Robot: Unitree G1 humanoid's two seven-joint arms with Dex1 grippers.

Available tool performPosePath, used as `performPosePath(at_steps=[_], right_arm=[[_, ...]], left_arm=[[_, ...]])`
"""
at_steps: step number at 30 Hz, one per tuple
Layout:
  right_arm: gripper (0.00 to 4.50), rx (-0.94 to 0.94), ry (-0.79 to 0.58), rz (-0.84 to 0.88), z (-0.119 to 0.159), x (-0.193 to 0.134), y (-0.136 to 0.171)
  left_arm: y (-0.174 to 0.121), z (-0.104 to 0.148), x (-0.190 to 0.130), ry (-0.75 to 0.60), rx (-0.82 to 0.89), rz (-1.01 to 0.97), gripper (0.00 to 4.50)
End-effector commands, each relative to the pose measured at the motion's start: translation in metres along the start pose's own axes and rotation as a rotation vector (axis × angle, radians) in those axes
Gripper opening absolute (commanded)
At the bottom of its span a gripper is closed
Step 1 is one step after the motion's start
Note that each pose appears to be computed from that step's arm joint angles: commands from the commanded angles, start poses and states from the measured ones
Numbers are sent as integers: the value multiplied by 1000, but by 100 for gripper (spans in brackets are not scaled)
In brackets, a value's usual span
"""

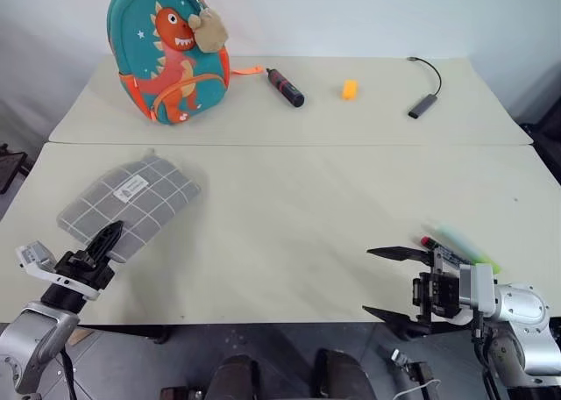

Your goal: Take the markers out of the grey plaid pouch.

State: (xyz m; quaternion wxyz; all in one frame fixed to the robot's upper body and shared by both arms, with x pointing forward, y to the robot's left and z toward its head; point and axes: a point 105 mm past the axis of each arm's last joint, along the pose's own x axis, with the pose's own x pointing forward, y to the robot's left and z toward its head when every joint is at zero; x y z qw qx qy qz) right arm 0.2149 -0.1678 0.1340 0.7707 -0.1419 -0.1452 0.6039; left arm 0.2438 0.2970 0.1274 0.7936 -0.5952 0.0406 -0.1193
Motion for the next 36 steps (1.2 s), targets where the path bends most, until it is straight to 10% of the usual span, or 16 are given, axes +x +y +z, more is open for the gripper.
performPosePath(at_steps=[1,6,10,16,23,29,36], right_arm=[[450,-5,-7,-15,-2,-3,-2],[450,23,-31,-56,2,-4,-8],[450,47,-27,-51,3,-4,-6],[450,52,27,-61,2,-14,-14],[450,160,130,10,-1,-25,-21],[450,82,124,28,5,-20,-27],[450,50,153,-69,2,-23,-36]], left_arm=[[-5,26,-10,-157,99,23,167],[32,47,-37,-171,322,221,321],[31,78,-57,-35,924,268,439],[0,91,-62,181,1367,93,439],[-58,0,-5,446,1504,-443,439],[-20,-36,2,682,1585,-504,439],[-13,-42,3,612,1558,-483,439]])
